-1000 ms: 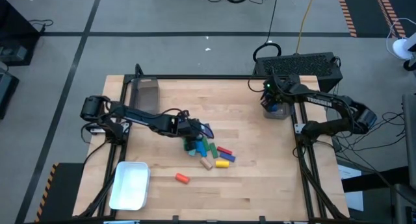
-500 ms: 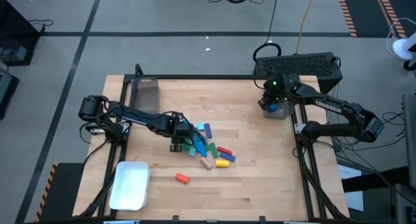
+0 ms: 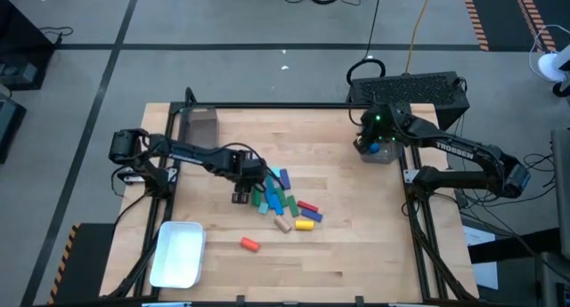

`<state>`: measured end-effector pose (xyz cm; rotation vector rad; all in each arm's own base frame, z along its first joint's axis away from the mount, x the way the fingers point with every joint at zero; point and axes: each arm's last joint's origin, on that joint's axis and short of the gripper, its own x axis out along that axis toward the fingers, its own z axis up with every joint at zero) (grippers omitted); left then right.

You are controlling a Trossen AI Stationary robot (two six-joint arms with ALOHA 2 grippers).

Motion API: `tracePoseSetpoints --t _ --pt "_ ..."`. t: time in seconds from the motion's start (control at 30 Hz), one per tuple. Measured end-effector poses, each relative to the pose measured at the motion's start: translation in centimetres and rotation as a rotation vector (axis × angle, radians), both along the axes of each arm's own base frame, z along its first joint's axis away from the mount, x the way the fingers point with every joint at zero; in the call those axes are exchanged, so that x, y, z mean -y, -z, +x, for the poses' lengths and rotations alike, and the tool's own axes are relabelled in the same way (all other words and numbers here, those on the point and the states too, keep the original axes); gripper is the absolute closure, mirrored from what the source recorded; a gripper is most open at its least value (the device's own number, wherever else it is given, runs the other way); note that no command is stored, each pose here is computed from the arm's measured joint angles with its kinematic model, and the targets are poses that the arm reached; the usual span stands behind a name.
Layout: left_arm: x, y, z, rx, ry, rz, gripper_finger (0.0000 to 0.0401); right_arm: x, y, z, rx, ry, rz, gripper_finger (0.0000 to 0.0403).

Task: Sort blocks by size
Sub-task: Put the red half circle block into the right black bin

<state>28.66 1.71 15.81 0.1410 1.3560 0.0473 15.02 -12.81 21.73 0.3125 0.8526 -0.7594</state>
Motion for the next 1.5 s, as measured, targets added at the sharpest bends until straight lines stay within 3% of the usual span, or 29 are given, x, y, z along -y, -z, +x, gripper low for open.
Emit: tracePoseSetpoints --t 0.47,0.8,1.33,1.5 --pt "-0.5 0.0 -0.1 0.024 -0.248 -0.052 0.0225 -0.1 0.0 0.1 0.001 -0.007 -0.001 0.022" --pt "-0.5 0.9 0.2 0.067 -0.203 -0.039 0.0225 -0.1 0.0 0.1 -0.002 -0.01 -0.004 0.022" --pt "-1.4 2.0 -0.5 0.07 -0.276 -0.103 0.0226 -0.1 0.0 0.1 -0.006 -0.017 -0.008 0.022" --pt "-1.4 2.0 -0.6 0.062 -0.304 -0.109 0.0261 -0.1 0.0 0.1 -0.003 -0.013 -0.006 0.022"
